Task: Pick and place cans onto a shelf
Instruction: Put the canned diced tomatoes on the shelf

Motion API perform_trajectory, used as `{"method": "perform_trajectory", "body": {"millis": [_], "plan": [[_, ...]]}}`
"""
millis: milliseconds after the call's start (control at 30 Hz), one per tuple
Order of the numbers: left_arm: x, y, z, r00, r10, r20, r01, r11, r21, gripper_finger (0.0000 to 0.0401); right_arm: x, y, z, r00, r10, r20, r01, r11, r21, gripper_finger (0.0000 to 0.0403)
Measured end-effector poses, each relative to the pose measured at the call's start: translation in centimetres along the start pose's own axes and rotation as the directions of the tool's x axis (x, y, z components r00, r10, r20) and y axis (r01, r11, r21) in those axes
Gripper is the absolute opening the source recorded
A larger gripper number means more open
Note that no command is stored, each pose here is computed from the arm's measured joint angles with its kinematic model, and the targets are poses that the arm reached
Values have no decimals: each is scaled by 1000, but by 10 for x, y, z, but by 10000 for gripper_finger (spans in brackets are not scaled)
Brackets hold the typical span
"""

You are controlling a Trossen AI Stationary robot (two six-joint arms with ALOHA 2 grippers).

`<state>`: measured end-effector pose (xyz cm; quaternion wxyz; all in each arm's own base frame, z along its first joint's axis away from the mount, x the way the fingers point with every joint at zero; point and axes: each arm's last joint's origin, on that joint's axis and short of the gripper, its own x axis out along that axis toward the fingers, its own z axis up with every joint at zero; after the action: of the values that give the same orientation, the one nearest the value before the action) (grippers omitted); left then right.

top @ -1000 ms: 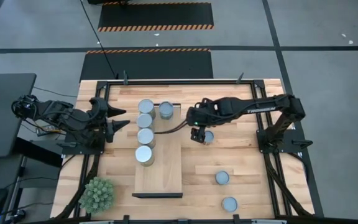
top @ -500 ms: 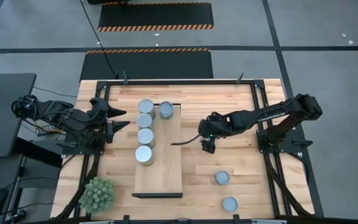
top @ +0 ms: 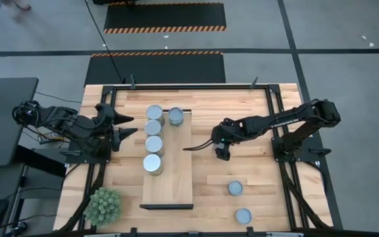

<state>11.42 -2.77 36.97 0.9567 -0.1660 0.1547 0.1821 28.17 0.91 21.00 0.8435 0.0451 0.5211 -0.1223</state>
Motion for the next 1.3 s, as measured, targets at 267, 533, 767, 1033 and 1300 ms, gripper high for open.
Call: {"method": "perform_trajectory", "body": {"millis": [267, 533, 767, 1033, 1300], "plan": [[0, 0, 0, 1000, 0, 0, 0, 1000, 0, 254, 9, -5, -6, 1000, 14, -3, -14, 1000, -3, 400], [0, 0, 0, 1000, 0, 0, 0, 1000, -2, 254, 20, -6, -16, 1000, 18, 17, -18, 1000, -17, 400], [0, 0, 0, 1000, -1, 0, 1, 1000, -9, 254, 30, -7, -28, 1000, 12, 9, -12, 1000, -22, 400], [0, 0, 0, 1000, -1, 0, 1, 1000, -16, 254, 37, -7, -35, 999, 36, 30, -35, 999, -21, 400], [0, 0, 0, 1000, -1, 0, 1, 1000, -11, 254, 42, -7, -40, 997, 43, 59, -40, 998, -49, 392]]}}
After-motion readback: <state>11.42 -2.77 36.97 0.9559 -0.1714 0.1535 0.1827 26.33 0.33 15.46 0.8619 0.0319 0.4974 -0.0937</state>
